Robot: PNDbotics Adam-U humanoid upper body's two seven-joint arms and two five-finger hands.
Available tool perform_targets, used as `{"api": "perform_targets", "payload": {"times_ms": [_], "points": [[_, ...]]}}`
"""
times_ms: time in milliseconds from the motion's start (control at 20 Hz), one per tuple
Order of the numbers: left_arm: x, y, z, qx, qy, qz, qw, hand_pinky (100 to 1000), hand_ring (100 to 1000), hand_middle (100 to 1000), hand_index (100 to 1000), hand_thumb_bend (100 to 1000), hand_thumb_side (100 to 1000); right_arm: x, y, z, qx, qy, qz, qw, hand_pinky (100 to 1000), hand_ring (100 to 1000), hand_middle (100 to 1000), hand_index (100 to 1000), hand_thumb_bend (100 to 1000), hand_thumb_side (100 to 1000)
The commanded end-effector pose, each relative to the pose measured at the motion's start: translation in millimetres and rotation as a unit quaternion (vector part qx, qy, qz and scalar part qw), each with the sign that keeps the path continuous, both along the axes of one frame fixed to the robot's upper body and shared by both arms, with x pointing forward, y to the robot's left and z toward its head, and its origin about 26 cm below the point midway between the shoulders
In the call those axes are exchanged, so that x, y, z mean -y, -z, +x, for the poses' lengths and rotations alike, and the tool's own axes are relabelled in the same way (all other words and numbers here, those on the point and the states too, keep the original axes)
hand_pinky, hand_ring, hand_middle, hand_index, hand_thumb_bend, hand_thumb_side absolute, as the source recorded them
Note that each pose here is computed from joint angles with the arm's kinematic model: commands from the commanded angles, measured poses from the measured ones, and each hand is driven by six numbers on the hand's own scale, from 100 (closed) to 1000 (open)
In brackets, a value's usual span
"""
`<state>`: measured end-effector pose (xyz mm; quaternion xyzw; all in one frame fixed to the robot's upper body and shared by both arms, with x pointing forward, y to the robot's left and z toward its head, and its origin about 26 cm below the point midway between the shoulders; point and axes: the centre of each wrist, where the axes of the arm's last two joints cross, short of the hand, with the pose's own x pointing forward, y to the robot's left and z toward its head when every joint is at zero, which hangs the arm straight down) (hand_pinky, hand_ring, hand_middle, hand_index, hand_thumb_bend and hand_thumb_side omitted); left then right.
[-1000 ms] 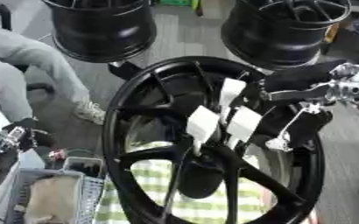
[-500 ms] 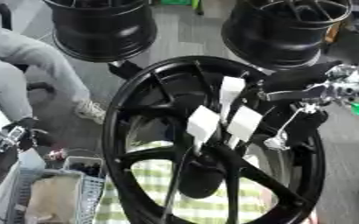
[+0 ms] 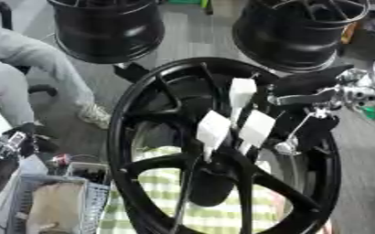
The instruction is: Pull the pin out of the wheel hub.
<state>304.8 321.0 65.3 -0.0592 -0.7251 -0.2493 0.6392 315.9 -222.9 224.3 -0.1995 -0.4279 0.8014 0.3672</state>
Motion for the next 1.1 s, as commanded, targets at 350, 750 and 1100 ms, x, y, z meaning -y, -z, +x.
{"api": "perform_targets", "payload": {"times_ms": [350,750,1100], "points": [[-2,-11.0,1.9,0.017,0.002,0.014,1.0,711,616,640,705,100,837,4,-13.2,-6.0,0.041,0.0,0.011,0.999,777,741,678,744,133,255],[-2,-11.1,2.0,0.017,0.001,0.014,1.0,711,616,640,705,100,838,2,-20.6,-8.3,0.082,-0.007,0.045,0.996,730,657,499,600,100,220],[-3,-11.3,1.9,0.017,0.001,0.015,1.0,711,616,640,705,100,838,0,-36.3,-15.4,0.1,-0.01,0.096,0.99,708,635,471,585,100,215]]}}
